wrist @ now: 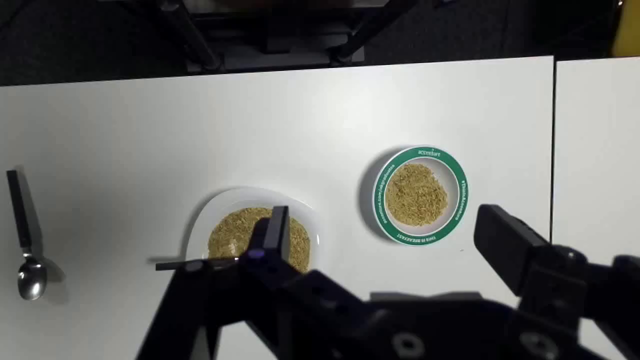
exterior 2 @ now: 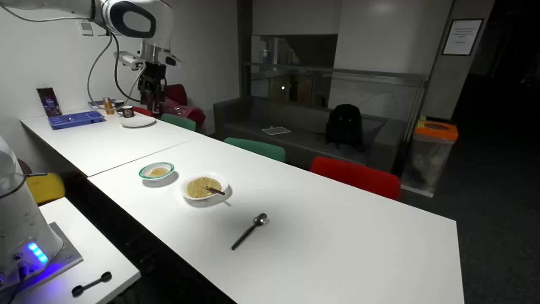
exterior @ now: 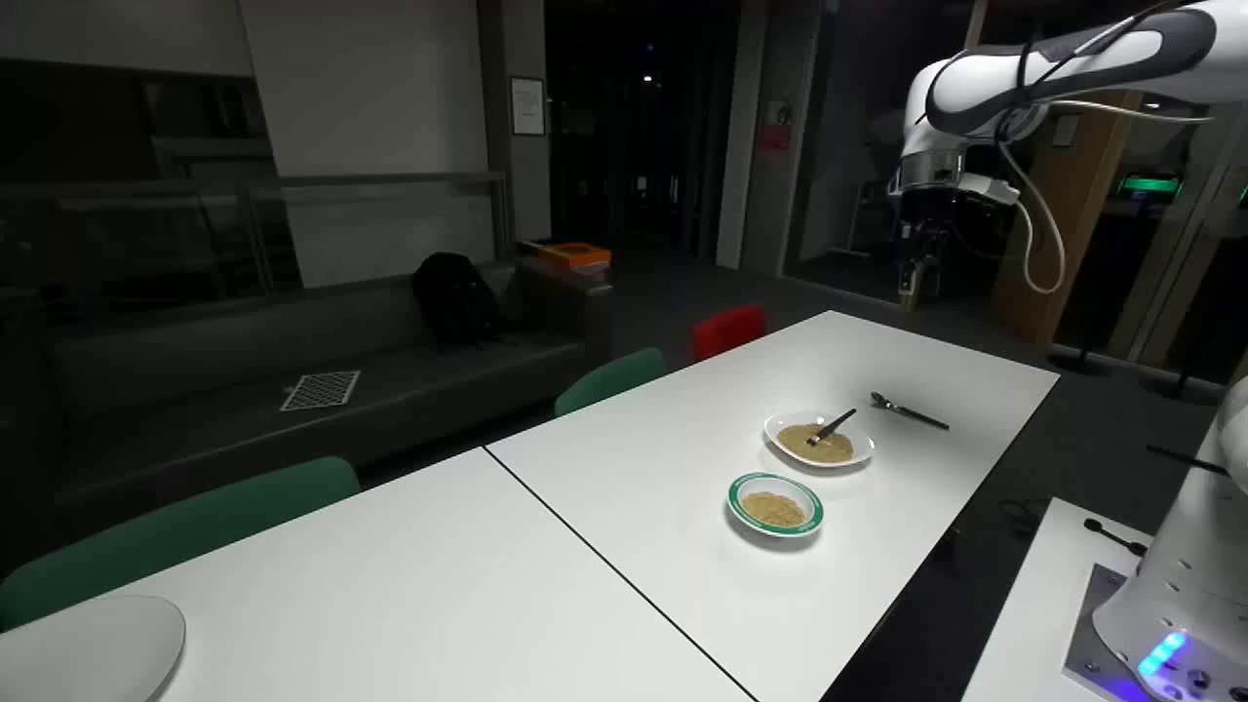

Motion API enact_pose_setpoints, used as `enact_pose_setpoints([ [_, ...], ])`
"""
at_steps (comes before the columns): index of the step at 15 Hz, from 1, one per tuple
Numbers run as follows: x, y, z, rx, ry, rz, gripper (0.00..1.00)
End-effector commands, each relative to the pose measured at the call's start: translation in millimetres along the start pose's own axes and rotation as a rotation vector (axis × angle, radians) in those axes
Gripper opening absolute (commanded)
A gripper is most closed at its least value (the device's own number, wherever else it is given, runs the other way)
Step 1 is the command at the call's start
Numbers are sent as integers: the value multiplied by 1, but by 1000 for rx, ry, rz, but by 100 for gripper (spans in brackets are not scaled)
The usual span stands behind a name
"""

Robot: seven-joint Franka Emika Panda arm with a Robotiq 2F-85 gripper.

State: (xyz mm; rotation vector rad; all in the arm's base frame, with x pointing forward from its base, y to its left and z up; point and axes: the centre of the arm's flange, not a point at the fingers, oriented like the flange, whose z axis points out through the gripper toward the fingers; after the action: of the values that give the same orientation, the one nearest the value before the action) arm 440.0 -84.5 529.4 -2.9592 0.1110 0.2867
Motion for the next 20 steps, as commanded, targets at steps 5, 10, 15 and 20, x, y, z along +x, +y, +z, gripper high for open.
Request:
enact_pose_setpoints([
  [5, 7, 20, 3, -5, 36, 18, 100],
  [10, 27, 83, 12, -107, 78, -6, 100],
  [15, 54, 168, 30, -96, 1, -69, 100],
  [20, 57, 221, 38, 108, 5, -20, 100],
])
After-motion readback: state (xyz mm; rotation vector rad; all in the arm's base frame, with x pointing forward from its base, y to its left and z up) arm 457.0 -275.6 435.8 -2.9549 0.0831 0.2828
